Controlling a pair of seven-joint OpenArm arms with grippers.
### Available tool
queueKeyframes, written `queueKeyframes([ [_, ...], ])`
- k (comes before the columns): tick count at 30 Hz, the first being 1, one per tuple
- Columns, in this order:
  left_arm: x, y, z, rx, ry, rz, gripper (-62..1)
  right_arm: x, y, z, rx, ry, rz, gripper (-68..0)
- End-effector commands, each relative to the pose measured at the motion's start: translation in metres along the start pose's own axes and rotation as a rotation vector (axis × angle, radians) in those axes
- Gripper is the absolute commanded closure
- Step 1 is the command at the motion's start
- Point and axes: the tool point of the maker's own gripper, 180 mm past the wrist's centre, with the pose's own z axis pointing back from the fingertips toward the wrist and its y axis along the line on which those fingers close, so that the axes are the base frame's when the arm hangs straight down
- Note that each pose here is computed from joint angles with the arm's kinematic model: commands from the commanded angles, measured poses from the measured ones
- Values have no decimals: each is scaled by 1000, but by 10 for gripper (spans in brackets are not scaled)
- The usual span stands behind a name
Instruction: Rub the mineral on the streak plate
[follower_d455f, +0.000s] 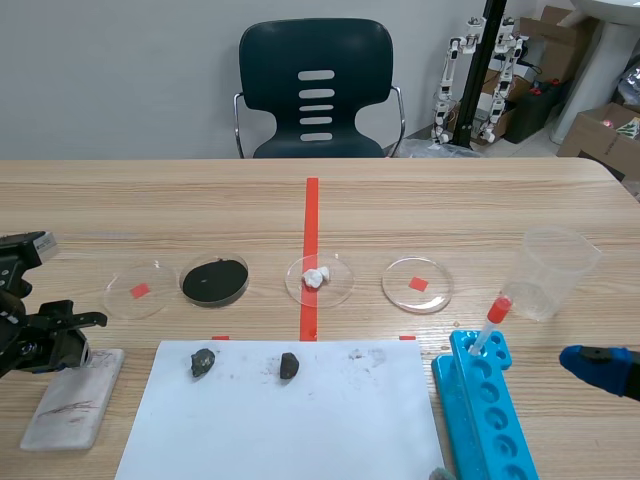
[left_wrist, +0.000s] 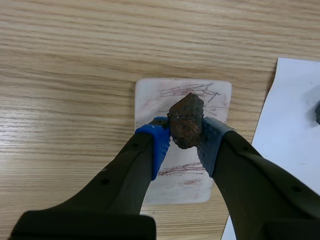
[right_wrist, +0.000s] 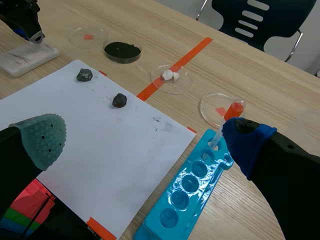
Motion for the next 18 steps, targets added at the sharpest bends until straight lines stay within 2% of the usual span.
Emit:
queueKeyframes([
  [1, 9, -1, 2, -3, -21, -4, -70, 8, -2, -1, -6, -29, 2, -679],
  [13, 7, 3, -15, 2, 29, 29, -70, 8, -2, -1, -6, -30, 2, -679],
  [18, 7, -24, -17, -121, 24, 37, -70, 8, -2, -1, -6, -29, 2, -679],
])
